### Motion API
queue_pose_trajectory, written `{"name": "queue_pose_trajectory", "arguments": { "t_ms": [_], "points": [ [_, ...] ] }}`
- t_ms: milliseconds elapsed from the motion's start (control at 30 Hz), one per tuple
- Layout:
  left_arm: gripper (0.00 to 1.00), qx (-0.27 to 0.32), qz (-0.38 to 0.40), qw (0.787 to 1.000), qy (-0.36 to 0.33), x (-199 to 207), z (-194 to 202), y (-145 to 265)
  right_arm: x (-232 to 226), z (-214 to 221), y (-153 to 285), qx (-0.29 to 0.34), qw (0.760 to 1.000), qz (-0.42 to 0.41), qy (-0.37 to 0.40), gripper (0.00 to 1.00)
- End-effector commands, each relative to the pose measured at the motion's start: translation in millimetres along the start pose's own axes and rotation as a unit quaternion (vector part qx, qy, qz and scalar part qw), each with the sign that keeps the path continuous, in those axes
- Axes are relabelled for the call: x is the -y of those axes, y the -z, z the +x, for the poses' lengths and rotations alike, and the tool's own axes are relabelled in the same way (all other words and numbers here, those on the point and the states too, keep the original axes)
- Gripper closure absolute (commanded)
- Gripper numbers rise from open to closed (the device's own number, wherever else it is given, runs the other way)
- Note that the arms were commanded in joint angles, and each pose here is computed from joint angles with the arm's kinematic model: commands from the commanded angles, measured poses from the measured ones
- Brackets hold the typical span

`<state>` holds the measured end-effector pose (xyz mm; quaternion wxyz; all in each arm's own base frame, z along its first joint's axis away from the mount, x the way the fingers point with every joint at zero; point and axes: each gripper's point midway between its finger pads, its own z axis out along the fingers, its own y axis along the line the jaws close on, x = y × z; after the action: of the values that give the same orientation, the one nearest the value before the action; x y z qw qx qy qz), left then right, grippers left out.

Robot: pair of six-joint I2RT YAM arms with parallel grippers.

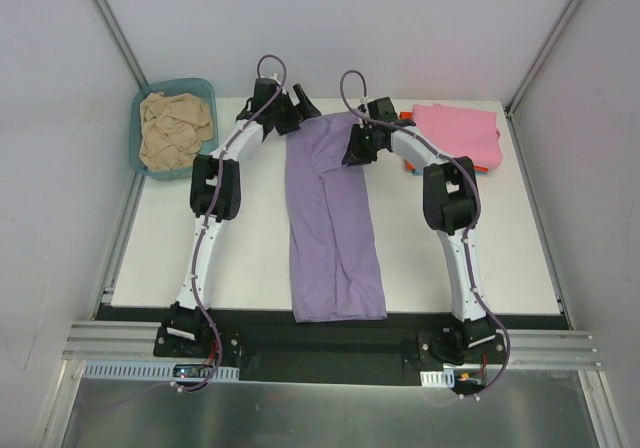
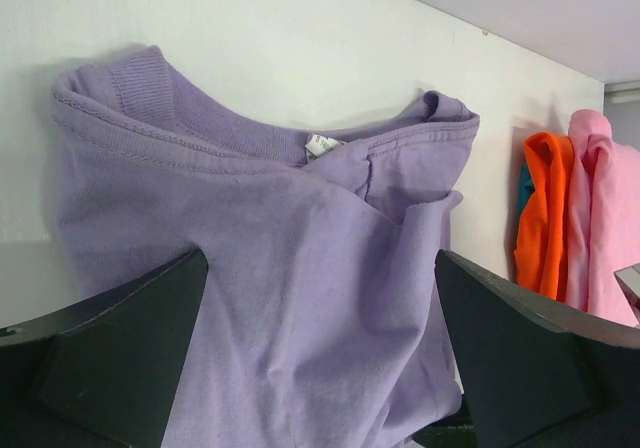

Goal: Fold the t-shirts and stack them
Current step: Rotate the tshirt 90 degrees

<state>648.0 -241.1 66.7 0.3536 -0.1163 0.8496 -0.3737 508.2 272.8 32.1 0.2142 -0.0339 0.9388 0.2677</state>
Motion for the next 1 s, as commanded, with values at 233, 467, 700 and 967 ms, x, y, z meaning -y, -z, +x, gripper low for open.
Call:
{"name": "queue_pose_trajectory", "arguments": {
  "t_ms": [233,467,700,967],
  "points": [
    [0.01,0.02,-0.01,1.0,-0.012,-8,-12,5,-19,-16,21,0.035,0.999,-0.012,-0.015,0.99],
    [0.01,0.024,-0.022,0.999,-0.013,-15,-13,6,-23,8,52,0.016,0.999,-0.004,-0.03,0.99],
    [0.01,0.02,-0.017,1.0,-0.013,-13,-10,5,-16,24,52,-0.008,0.999,0.008,-0.053,0.98],
    [0.01,0.021,-0.019,0.999,-0.021,-14,-11,7,16,30,63,0.0,0.993,0.104,-0.057,0.92]
  ]
}}
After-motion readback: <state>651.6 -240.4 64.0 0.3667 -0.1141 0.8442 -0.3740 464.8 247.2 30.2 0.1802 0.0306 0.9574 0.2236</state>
